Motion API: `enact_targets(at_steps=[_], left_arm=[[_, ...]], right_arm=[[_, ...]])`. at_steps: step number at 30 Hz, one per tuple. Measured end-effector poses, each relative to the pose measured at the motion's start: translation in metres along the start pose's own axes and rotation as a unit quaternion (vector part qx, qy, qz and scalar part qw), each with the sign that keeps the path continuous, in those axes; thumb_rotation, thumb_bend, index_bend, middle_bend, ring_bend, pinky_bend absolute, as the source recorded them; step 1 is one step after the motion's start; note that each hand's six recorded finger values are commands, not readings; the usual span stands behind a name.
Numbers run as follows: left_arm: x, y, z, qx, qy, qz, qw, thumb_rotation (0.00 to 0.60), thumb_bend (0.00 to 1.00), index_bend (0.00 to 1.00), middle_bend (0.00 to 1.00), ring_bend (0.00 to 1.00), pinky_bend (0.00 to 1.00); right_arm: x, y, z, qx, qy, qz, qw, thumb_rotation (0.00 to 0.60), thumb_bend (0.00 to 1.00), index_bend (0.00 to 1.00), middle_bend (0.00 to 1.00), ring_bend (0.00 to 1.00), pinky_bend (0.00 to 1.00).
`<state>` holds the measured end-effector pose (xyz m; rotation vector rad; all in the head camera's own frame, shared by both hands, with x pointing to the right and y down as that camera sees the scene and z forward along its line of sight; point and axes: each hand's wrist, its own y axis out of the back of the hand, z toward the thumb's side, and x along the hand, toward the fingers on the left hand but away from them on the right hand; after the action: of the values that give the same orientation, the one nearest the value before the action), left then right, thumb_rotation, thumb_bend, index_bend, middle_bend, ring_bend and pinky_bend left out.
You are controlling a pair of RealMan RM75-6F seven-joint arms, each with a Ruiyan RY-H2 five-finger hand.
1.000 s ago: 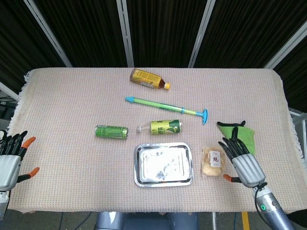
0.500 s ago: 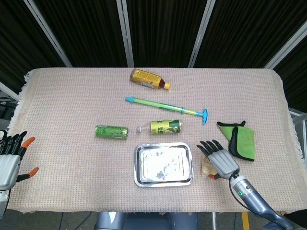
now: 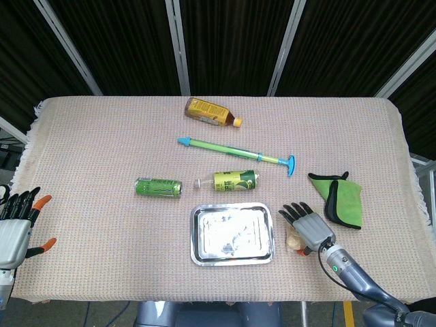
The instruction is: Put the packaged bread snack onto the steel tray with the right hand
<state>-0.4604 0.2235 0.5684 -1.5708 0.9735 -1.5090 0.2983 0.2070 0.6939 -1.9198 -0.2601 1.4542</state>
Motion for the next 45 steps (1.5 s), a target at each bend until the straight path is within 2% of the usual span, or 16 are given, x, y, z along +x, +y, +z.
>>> enact_targets(at_steps=[4, 8, 11, 14, 20, 27, 33, 40, 42, 45], left_arm=[[0.000, 0.000, 0.000, 0.001, 0.000, -0.001, 1.0000, 0.600, 0.12, 0.14, 0.00, 0.00, 0.00], [0.000, 0.001, 0.000, 0.002, -0.001, 0.002, 1.0000, 0.600, 0.12, 0.14, 0.00, 0.00, 0.00], [0.000, 0.001, 0.001, 0.002, -0.001, 0.001, 1.0000, 0.600, 0.12, 0.14, 0.00, 0.00, 0.00], [0.001, 0.001, 0.003, 0.001, -0.003, 0.000, 1.0000, 0.600, 0.12, 0.14, 0.00, 0.00, 0.00], [0.001, 0.002, 0.004, 0.001, -0.005, 0.002, 1.0000, 0.600, 0.12, 0.14, 0.00, 0.00, 0.00], [0.001, 0.000, 0.007, 0.000, -0.009, 0.000, 1.0000, 0.600, 0.12, 0.14, 0.00, 0.00, 0.00], [0.001, 0.000, 0.005, 0.001, -0.005, -0.001, 1.0000, 0.600, 0.12, 0.14, 0.00, 0.00, 0.00], [0.000, -0.002, -0.002, 0.002, 0.005, -0.004, 1.0000, 0.600, 0.12, 0.14, 0.00, 0.00, 0.00], [0.000, -0.003, -0.004, 0.002, 0.008, -0.006, 0.9999, 0.600, 0.13, 0.14, 0.00, 0.00, 0.00], [-0.001, -0.004, -0.007, 0.001, 0.012, -0.008, 0.9999, 0.600, 0.13, 0.14, 0.00, 0.00, 0.00]], right_arm=[[-0.001, 0.001, -0.003, 0.001, -0.004, -0.002, 1.0000, 0.600, 0.00, 0.25, 0.16, 0.04, 0.18], [-0.001, 0.007, -0.005, 0.001, -0.005, -0.013, 0.9999, 0.600, 0.01, 0.42, 0.32, 0.21, 0.39], [0.002, 0.017, -0.002, 0.004, 0.002, -0.033, 0.9994, 0.600, 0.02, 0.48, 0.38, 0.28, 0.46], [0.006, 0.024, 0.002, 0.004, 0.012, -0.045, 0.9989, 0.600, 0.02, 0.50, 0.38, 0.29, 0.47], [0.014, 0.044, 0.018, 0.006, 0.039, -0.070, 0.9967, 0.600, 0.02, 0.50, 0.39, 0.30, 0.48], [0.019, 0.082, 0.066, -0.005, 0.115, -0.111, 0.9872, 0.600, 0.03, 0.51, 0.40, 0.31, 0.49], [0.005, 0.099, 0.101, -0.016, 0.165, -0.110, 0.9800, 0.600, 0.03, 0.50, 0.40, 0.31, 0.49], [-0.020, 0.110, 0.140, -0.026, 0.204, -0.111, 0.9722, 0.600, 0.03, 0.49, 0.39, 0.29, 0.49], [-0.028, 0.110, 0.151, -0.026, 0.213, -0.108, 0.9708, 0.600, 0.03, 0.40, 0.35, 0.25, 0.45], [-0.037, 0.109, 0.158, -0.009, 0.213, -0.105, 0.9713, 0.600, 0.02, 0.13, 0.19, 0.09, 0.25]])
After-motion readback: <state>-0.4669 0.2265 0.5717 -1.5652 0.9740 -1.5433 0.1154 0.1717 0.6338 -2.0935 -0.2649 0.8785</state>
